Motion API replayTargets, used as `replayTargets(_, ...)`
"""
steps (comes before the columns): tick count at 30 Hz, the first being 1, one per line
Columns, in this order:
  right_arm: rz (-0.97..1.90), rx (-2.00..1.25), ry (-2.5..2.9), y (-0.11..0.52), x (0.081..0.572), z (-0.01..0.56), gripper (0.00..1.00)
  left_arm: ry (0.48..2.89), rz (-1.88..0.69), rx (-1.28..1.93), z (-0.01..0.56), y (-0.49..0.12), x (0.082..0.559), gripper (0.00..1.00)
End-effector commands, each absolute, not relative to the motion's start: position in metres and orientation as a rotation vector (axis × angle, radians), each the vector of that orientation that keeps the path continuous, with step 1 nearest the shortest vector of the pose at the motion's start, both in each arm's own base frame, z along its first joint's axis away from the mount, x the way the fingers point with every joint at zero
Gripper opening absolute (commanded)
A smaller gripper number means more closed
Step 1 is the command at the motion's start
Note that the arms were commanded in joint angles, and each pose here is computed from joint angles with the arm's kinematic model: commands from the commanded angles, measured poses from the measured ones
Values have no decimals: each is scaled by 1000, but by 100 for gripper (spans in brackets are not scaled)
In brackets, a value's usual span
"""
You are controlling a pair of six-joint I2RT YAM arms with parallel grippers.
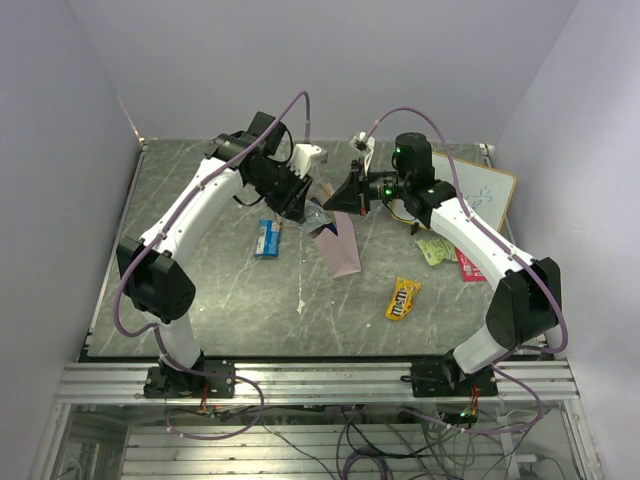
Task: Place the snacks into the paper bag
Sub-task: Place the snack in the paper bag.
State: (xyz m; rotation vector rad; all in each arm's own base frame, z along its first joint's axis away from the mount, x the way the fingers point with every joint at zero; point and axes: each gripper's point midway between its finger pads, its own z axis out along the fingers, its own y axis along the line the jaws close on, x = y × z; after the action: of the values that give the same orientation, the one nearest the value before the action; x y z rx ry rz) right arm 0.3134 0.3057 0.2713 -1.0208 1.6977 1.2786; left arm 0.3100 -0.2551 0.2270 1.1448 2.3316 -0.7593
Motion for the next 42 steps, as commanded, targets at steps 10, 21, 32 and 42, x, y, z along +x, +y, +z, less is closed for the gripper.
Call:
replayTargets(10, 1273, -1051, 1662, 306, 308, 281, 0, 2182, -812, 1190, 252, -265, 304, 40)
replayTargets(21, 1259, -1058, 1655, 304, 306, 281, 0, 2141, -844, 1195, 255, -271, 306, 49)
replayTargets(32, 1261, -1073, 1644, 303, 303, 283, 0, 2086, -889, 1199, 259, -277, 305, 53)
replayTargets(42, 1240, -1094, 1633, 300, 299, 283, 0, 1954, -758, 1303, 266, -265, 305, 60)
